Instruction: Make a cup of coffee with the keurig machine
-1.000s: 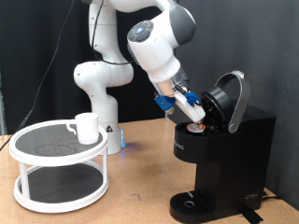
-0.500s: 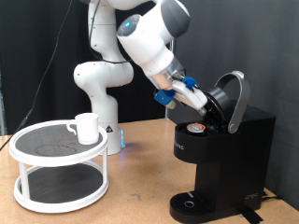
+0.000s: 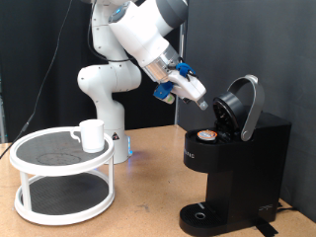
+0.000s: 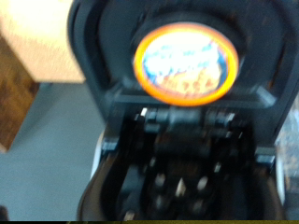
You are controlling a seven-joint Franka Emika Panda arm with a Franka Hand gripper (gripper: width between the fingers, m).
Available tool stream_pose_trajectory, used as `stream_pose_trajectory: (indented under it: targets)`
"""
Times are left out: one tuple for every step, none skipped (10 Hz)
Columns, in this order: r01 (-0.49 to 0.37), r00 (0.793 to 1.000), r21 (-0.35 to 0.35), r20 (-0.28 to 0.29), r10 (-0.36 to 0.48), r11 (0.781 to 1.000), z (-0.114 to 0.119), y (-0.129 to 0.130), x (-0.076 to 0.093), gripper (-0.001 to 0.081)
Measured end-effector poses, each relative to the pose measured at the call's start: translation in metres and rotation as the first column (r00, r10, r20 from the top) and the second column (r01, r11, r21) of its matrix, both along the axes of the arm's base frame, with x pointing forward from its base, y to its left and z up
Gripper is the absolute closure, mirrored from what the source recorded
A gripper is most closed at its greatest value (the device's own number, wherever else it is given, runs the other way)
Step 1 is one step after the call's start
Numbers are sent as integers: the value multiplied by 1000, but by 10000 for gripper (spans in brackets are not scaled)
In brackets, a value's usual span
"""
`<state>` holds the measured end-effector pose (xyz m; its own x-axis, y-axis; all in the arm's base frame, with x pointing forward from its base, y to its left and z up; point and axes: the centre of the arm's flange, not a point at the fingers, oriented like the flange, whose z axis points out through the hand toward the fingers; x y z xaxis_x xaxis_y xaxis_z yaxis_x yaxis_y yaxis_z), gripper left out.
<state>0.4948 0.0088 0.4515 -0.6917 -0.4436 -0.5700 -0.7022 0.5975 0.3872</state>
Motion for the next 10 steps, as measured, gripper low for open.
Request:
stream_pose_trajectory:
  targets:
    - [-6, 1000, 49, 28, 5, 999, 8, 1, 1, 72]
    - [-8, 998, 98, 58, 2, 995, 23, 2, 2, 72]
    - [-3, 996, 136, 85, -9, 991, 39, 3, 3, 72]
    - [-5, 994, 155, 106, -11, 988, 56, 3, 4, 72]
    - [-6, 993, 166, 113, -13, 986, 71, 4, 4, 72]
    - [-6, 993, 173, 118, -15, 985, 87, 5, 3, 72]
    - [0, 993, 176, 114, -20, 984, 100, 5, 3, 72]
    - [7, 994, 179, 103, -26, 984, 110, 5, 2, 72]
    - [9, 996, 179, 88, -25, 984, 114, 5, 2, 72]
    - [6, 996, 178, 92, -22, 984, 114, 5, 2, 72]
